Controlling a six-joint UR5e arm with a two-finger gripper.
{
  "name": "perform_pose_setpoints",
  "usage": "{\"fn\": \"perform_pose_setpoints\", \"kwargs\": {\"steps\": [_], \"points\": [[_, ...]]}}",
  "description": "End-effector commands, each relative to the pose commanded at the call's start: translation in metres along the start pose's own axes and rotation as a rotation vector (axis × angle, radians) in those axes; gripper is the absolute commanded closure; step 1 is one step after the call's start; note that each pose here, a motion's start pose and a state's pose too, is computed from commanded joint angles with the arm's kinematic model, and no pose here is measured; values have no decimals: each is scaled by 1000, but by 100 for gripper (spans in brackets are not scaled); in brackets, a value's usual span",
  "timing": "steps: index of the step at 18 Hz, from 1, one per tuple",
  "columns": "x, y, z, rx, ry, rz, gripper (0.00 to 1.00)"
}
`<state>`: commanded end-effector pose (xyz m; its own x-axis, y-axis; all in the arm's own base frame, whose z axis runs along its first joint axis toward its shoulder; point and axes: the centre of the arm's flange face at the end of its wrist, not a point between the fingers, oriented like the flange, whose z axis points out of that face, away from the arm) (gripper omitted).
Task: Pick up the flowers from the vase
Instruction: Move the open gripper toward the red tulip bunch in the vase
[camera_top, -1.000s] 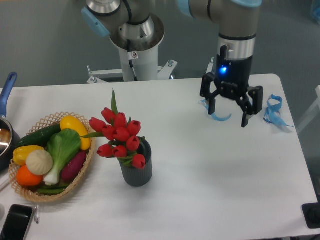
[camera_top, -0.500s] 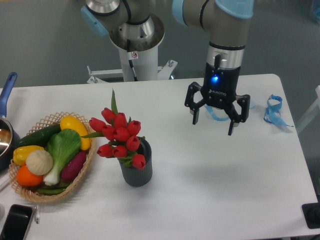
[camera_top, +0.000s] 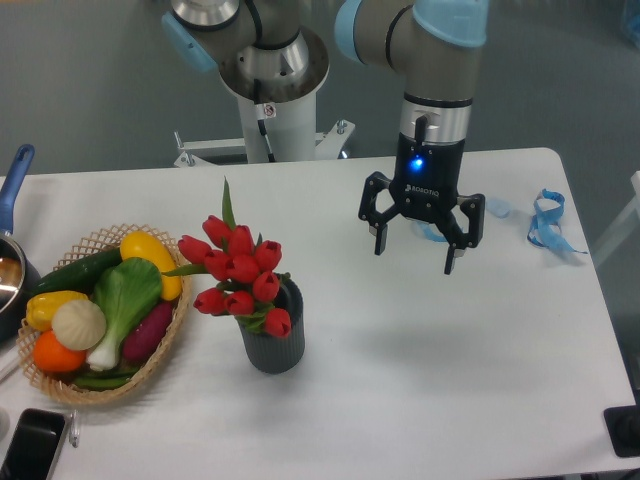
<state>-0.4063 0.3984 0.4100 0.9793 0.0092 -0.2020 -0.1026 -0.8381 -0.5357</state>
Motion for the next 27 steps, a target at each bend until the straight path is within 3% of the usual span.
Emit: {"fn": "perform_pose_setpoints", "kwargs": {"steps": [9,16,22,27], "points": [[14,-7,21,43,76,-32,0],[56,-8,30,52,138,51,0],[84,-5,18,126,179,107,0],[111,-9,30,251,297,83,0]]}}
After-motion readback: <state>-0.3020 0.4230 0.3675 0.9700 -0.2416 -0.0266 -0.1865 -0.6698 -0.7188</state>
